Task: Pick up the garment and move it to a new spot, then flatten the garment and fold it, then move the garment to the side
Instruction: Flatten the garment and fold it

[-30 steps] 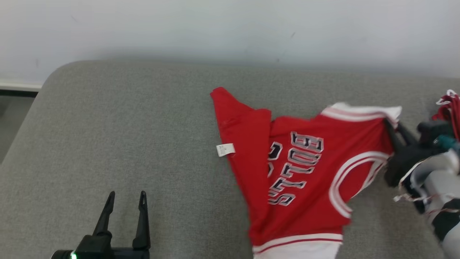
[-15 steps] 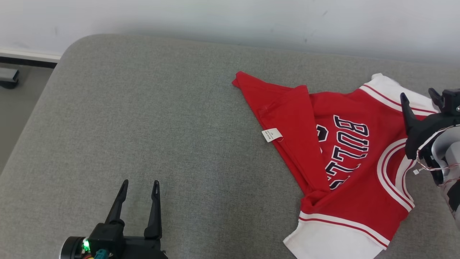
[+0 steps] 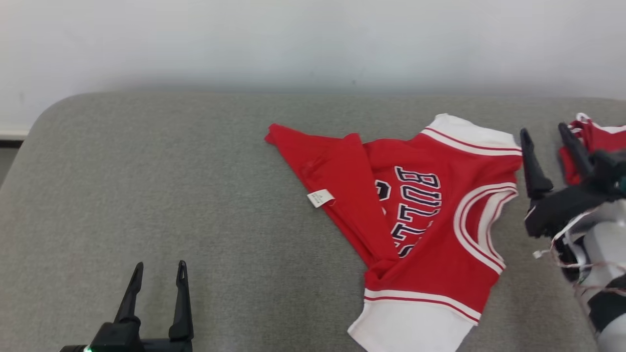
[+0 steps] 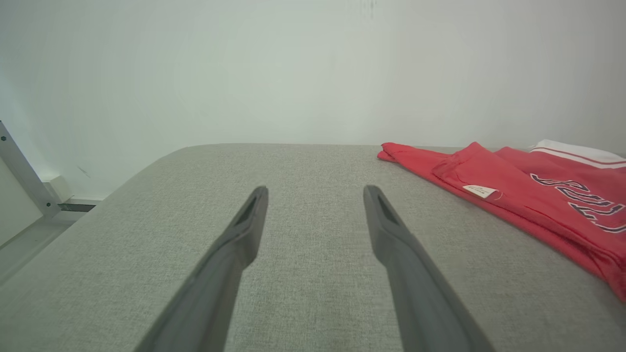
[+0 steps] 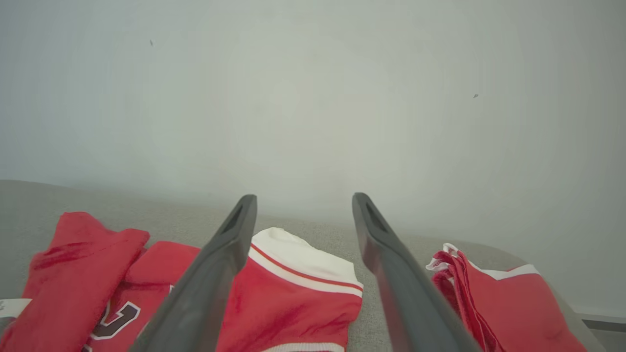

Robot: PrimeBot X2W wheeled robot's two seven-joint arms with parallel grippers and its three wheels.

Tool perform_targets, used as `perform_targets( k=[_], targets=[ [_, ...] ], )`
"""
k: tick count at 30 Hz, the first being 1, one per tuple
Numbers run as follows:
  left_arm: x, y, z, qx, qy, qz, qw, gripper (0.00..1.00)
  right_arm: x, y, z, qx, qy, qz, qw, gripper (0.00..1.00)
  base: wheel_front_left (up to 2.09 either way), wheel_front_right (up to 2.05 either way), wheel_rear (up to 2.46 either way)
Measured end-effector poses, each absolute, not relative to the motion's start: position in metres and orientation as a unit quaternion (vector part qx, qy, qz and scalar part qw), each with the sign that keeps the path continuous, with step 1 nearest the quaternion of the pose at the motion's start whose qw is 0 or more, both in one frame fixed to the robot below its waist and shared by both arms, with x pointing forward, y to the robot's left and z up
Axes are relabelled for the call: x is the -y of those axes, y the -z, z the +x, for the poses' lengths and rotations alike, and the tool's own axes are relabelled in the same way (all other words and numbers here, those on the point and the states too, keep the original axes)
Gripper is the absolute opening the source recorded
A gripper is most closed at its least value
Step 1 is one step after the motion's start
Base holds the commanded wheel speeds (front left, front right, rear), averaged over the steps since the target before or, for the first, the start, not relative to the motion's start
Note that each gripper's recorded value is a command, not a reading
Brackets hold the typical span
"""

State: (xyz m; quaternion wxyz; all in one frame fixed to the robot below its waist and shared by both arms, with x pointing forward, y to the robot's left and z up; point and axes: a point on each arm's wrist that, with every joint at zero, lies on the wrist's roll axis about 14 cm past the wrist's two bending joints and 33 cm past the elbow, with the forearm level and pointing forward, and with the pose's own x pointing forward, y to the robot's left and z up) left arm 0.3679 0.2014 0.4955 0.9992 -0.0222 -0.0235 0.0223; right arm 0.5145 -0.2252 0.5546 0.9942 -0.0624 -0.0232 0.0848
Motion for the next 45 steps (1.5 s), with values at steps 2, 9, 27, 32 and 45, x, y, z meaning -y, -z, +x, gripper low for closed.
perform_targets(
  k=[2,9,27,32,45],
  targets=[
    [-0.198,-0.497,0.369,0.025,-0.016,-0.02,0.999,1.0,0.223,-0.558,0.499,0.041,-0.082,-0.043,0.995,1.0,0.0,0.0,0.0],
    [-0.179,-0.505,0.378,0.038,0.016,-0.018,0.999,1.0,0.222,-0.551,0.441,0.069,-0.064,0.0,0.996,1.0,0.0,0.0,0.0],
    [-0.16,-0.51,0.402,0.046,0.062,-0.003,0.997,1.0,0.215,-0.506,0.356,0.041,0.001,0.076,0.996,1.0,0.0,0.0,0.0],
    [-0.144,-0.528,0.437,0.068,0.101,0.008,0.992,1.0,0.222,-0.514,0.357,0.053,0.014,0.079,0.995,1.0,0.0,0.0,0.0],
    [-0.081,-0.555,0.54,0.048,0.209,0.047,0.976,1.0,0.245,-0.493,0.352,0.025,0.072,0.106,0.991,1.0,0.0,0.0,0.0]
  ],
)
